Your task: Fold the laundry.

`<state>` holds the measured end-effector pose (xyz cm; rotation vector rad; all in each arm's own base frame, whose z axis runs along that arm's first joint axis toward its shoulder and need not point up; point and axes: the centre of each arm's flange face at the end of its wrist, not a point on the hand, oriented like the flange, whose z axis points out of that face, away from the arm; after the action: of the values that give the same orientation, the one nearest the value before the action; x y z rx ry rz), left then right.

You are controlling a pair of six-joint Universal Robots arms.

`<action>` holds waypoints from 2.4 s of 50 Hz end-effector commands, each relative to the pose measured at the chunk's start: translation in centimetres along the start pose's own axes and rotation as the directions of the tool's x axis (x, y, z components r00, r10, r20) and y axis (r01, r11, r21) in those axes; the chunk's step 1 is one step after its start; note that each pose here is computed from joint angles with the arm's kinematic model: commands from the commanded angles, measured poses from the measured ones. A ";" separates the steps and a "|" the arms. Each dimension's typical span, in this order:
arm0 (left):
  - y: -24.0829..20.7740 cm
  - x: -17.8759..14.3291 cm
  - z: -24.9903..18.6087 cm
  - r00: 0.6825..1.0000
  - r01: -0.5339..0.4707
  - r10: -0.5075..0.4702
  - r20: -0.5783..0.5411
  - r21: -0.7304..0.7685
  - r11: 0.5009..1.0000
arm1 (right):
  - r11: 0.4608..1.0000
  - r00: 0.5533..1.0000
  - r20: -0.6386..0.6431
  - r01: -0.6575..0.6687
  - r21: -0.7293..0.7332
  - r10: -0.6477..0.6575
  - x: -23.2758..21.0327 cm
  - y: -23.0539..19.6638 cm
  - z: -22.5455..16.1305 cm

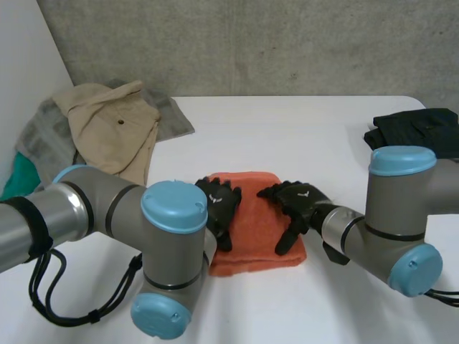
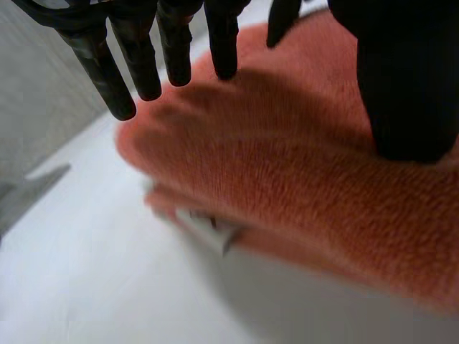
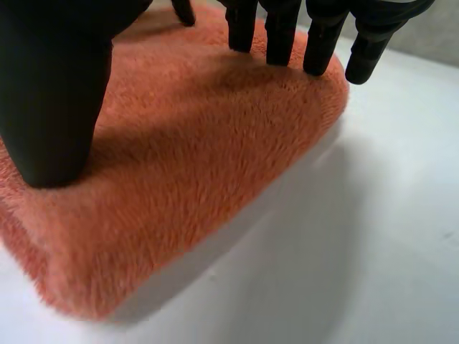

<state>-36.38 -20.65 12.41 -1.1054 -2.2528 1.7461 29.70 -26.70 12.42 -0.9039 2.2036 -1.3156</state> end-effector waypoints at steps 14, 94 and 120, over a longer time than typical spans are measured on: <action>-9.9 -5.2 -3.3 1.000 0.027 -0.021 -0.022 0.302 0.953 | 0.916 0.923 -0.165 0.373 0.146 -0.349 -3.3 -2.6 -3.6; -13.9 -7.8 -3.5 0.929 0.171 -0.002 -0.369 0.426 0.888 | 0.588 0.752 -0.642 0.590 0.553 -0.151 23.6 -14.0 -0.8; -12.6 -6.2 -2.8 0.915 0.174 -0.005 -0.403 0.384 0.907 | 0.724 0.825 -0.542 0.472 0.503 -0.161 40.6 4.5 -0.2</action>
<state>-36.37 -23.23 26.57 -1.1059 -1.5824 1.6729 0.44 -54.79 7.79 -0.7972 1.6771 -2.5270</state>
